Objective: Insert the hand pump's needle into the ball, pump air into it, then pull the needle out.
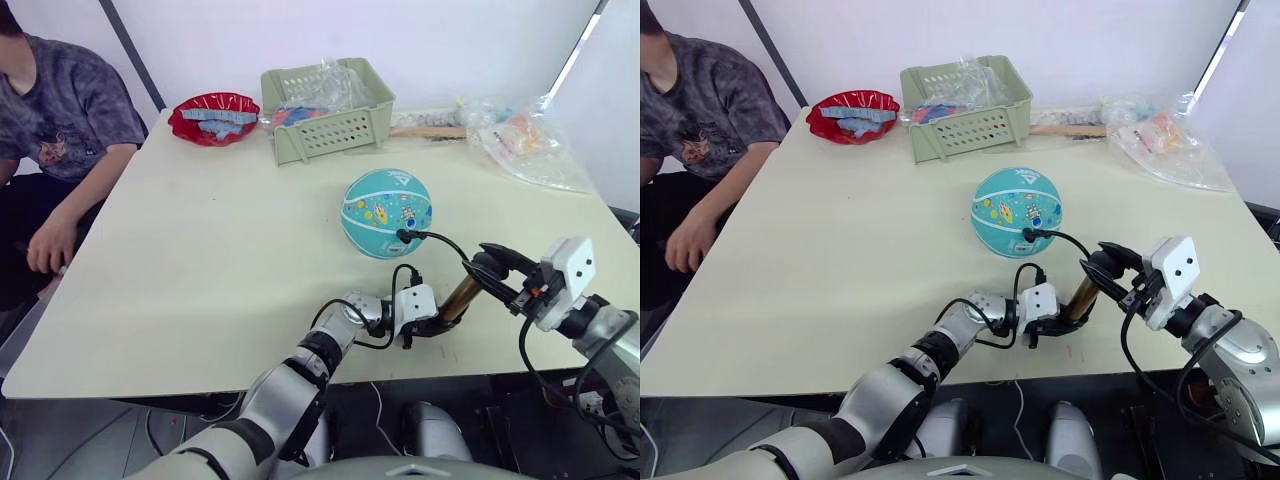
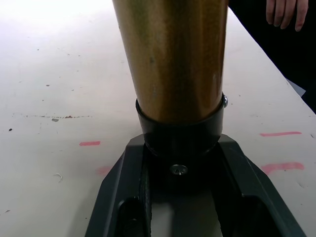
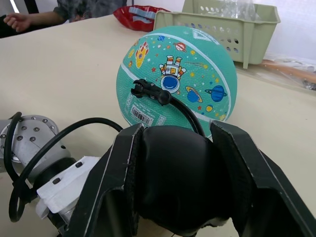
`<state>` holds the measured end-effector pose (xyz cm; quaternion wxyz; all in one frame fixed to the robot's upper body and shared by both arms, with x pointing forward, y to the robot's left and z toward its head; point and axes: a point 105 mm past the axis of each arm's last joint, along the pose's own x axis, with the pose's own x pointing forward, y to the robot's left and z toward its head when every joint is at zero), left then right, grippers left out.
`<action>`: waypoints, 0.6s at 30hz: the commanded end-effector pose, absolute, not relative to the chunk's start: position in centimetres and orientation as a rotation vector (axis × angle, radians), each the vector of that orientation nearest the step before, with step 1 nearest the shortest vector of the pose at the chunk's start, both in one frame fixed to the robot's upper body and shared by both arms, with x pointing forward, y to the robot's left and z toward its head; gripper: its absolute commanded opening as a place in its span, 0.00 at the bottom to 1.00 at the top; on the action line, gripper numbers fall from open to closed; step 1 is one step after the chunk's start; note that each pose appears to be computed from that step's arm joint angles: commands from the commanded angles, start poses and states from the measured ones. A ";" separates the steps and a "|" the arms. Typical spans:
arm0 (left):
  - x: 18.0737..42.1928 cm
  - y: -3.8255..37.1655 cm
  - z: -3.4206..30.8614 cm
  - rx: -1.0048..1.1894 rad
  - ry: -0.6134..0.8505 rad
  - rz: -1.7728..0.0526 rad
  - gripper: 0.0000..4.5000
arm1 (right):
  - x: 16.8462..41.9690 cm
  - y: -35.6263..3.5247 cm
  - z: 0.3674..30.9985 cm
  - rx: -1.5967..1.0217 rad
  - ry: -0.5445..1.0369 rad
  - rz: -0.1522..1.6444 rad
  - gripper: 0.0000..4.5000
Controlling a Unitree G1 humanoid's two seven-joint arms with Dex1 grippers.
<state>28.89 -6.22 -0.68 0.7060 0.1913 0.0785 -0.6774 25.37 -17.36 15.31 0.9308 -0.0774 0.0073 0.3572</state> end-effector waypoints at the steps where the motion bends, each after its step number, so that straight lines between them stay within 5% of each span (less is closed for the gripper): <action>1: 27.0 -4.5 -4.2 0.463 0.332 -1.546 0.25 | 25.3 -17.6 18.0 -0.159 -0.031 0.770 0.36; 10: 26.9 -4.5 -4.3 0.467 0.336 -1.552 0.25 | 25.3 -20.0 27.1 -0.217 -0.246 0.766 0.36; 18: 26.9 -4.6 -4.3 0.464 0.337 -1.552 0.25 | 24.3 -20.5 31.7 -0.150 -0.353 0.781 0.36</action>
